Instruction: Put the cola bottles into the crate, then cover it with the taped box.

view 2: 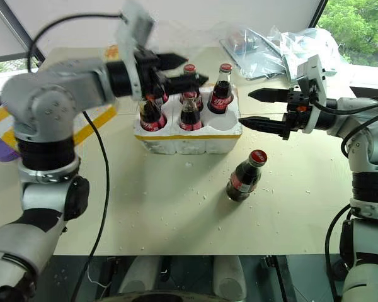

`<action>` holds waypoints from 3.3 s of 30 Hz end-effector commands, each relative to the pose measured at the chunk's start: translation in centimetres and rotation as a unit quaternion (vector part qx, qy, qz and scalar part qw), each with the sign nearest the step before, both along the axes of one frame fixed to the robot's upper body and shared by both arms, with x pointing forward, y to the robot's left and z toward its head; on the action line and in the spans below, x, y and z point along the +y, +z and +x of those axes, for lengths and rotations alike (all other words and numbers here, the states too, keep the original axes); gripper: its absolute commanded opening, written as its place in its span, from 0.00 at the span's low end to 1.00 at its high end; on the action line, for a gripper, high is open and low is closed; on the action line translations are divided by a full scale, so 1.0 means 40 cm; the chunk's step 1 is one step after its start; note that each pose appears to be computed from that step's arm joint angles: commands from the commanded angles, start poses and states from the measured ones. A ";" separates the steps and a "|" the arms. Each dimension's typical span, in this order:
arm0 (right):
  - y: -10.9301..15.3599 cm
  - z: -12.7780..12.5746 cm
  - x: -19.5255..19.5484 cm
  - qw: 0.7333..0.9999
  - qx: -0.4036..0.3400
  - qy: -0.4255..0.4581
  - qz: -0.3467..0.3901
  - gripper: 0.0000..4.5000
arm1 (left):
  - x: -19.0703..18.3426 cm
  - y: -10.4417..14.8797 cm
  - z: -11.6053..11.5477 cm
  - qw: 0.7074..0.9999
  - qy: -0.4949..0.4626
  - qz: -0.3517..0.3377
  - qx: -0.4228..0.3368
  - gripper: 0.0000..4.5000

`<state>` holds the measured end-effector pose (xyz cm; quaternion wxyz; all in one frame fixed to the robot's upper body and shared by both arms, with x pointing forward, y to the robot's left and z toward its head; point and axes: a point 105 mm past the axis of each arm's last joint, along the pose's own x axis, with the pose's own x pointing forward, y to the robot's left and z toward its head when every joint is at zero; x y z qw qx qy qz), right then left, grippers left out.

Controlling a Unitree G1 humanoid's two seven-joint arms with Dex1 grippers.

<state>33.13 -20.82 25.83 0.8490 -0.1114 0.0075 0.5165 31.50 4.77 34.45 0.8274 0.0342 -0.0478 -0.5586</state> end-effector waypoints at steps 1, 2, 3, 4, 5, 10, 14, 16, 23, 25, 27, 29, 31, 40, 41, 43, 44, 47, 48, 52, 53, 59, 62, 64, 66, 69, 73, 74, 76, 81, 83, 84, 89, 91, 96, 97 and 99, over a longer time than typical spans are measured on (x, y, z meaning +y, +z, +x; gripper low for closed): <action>0.062 -0.008 -0.056 0.998 -0.047 -0.032 -0.007 1.00 | 0.059 0.019 -0.066 0.996 -0.088 0.012 -0.032 0.98; 0.064 -0.010 -0.069 0.998 -0.049 -0.040 -0.010 1.00 | 0.078 0.006 -0.078 0.993 -0.105 0.029 -0.035 0.98; 0.064 -0.012 -0.081 0.998 -0.050 -0.048 -0.013 1.00 | 0.096 -0.005 -0.087 0.991 -0.117 0.043 -0.040 0.98; 0.064 -0.016 -0.092 0.997 -0.050 -0.054 -0.015 1.00 | 0.115 -0.017 -0.091 0.990 -0.125 0.057 -0.036 0.98; 0.064 -0.021 -0.104 0.997 -0.051 -0.061 -0.017 1.00 | 0.135 -0.029 -0.093 0.989 -0.128 0.069 -0.025 0.98; 0.020 -0.095 -0.196 0.991 -0.040 -0.116 -0.047 1.00 | 0.247 -0.089 -0.134 0.978 -0.170 0.108 0.053 0.98; -0.026 -0.164 -0.210 0.991 -0.006 -0.128 -0.040 1.00 | 0.257 -0.118 -0.125 0.976 -0.169 0.121 0.060 0.98; -0.057 -0.205 -0.202 0.991 0.017 -0.129 -0.031 1.00 | 0.254 -0.126 -0.117 0.975 -0.173 0.123 0.059 0.98; -0.135 -0.292 -0.149 0.989 0.049 -0.138 -0.022 1.00 | 0.233 -0.149 -0.103 0.969 -0.198 0.137 0.054 0.98; -0.147 -0.304 -0.126 0.989 0.055 -0.134 -0.014 1.00 | 0.228 -0.153 -0.101 0.968 -0.202 0.138 0.053 0.98; -0.156 -0.309 -0.106 0.990 0.059 -0.131 -0.008 1.00 | 0.224 -0.154 -0.098 0.968 -0.204 0.137 0.053 0.98; -0.175 -0.304 -0.073 0.990 0.061 -0.129 0.016 1.00 | 0.216 -0.158 -0.097 0.968 -0.206 0.136 0.051 0.98; -0.194 -0.296 -0.045 0.989 0.066 -0.129 0.035 1.00 | 0.211 -0.161 -0.097 0.967 -0.207 0.138 0.047 0.98; -0.220 -0.281 0.010 0.989 0.085 -0.106 0.064 1.00 | 0.207 -0.152 -0.097 0.970 -0.196 0.138 0.039 0.98; -0.222 -0.280 0.014 0.989 0.086 -0.103 0.065 1.00 | 0.208 -0.152 -0.098 0.970 -0.195 0.138 0.039 0.98; -0.230 -0.275 0.028 0.989 0.092 -0.094 0.069 1.00 | 0.206 -0.153 -0.099 0.971 -0.192 0.138 0.039 0.98; -0.235 -0.272 0.035 0.989 0.093 -0.090 0.070 1.00 | 0.206 -0.154 -0.101 0.971 -0.192 0.138 0.039 0.98; -0.253 -0.261 0.054 0.989 0.099 -0.081 0.070 1.00 | 0.202 -0.154 -0.104 0.971 -0.190 0.138 0.039 0.98; -0.259 -0.258 0.058 0.989 0.100 -0.079 0.070 1.00 | 0.202 -0.154 -0.104 0.971 -0.189 0.138 0.039 0.98; -0.279 -0.235 0.072 0.989 0.103 -0.078 0.075 1.00 | 0.201 -0.151 -0.104 0.972 -0.184 0.139 0.037 0.98; -0.283 -0.227 0.074 0.988 0.103 -0.079 0.078 1.00 | 0.201 -0.151 -0.104 0.972 -0.184 0.139 0.037 0.98; -0.298 -0.198 0.079 0.988 0.097 -0.091 0.083 0.88 | 0.200 -0.152 -0.107 0.973 -0.181 0.138 0.036 1.00; -0.287 -0.201 0.079 0.987 0.094 -0.087 0.093 0.64 | 0.200 -0.151 -0.107 0.973 -0.180 0.138 0.036 1.00; -0.273 -0.206 0.077 0.988 0.089 -0.081 0.094 0.64 | 0.201 -0.153 -0.107 0.974 -0.178 0.138 0.036 1.00; -0.243 -0.213 0.071 0.990 0.081 -0.070 0.095 0.64 | 0.203 -0.155 -0.105 0.974 -0.175 0.137 0.038 1.00; -0.176 -0.217 0.057 0.993 0.060 -0.046 0.089 0.64 | 0.207 -0.159 -0.105 0.976 -0.170 0.133 0.040 1.00; -0.084 -0.198 0.041 0.995 0.030 -0.027 0.094 0.64 | 0.209 -0.167 -0.107 0.977 -0.162 0.131 0.039 1.00; -0.054 -0.186 0.038 0.995 0.016 -0.024 0.099 0.64 | 0.210 -0.168 -0.107 0.978 -0.160 0.130 0.038 1.00; 0.021 -0.144 0.042 0.993 -0.023 -0.020 0.110 0.64 | 0.213 -0.172 -0.111 0.979 -0.153 0.127 0.037 1.00; 0.116 -0.033 0.097 0.989 -0.064 -0.008 0.135 0.64 | 0.218 -0.176 -0.119 0.983 -0.134 0.119 0.033 1.00; 0.115 0.011 0.117 0.989 -0.068 -0.015 0.130 0.64 | 0.220 -0.176 -0.123 0.984 -0.127 0.117 0.032 1.00; 0.109 0.033 0.127 0.990 -0.065 -0.020 0.127 0.64 | 0.221 -0.175 -0.125 0.985 -0.123 0.115 0.031 1.00; 0.043 0.096 0.159 0.995 -0.043 -0.018 0.083 0.64 | 0.232 -0.170 -0.133 0.989 -0.097 0.109 0.025 1.00; 0.024 0.107 0.162 0.997 -0.041 -0.019 0.069 0.64 | 0.238 -0.166 -0.136 0.990 -0.088 0.106 0.023 1.00; -0.006 0.124 0.160 0.998 -0.031 -0.023 0.051 0.64 | 0.246 -0.163 -0.141 0.992 -0.074 0.101 0.023 1.00; -0.010 0.126 0.159 0.998 -0.028 -0.024 0.049 0.64 | 0.247 -0.163 -0.141 0.992 -0.072 0.101 0.023 1.00; -0.032 0.123 0.165 0.999 -0.012 -0.013 0.041 0.64 | 0.250 -0.164 -0.140 0.993 -0.066 0.100 0.023 1.00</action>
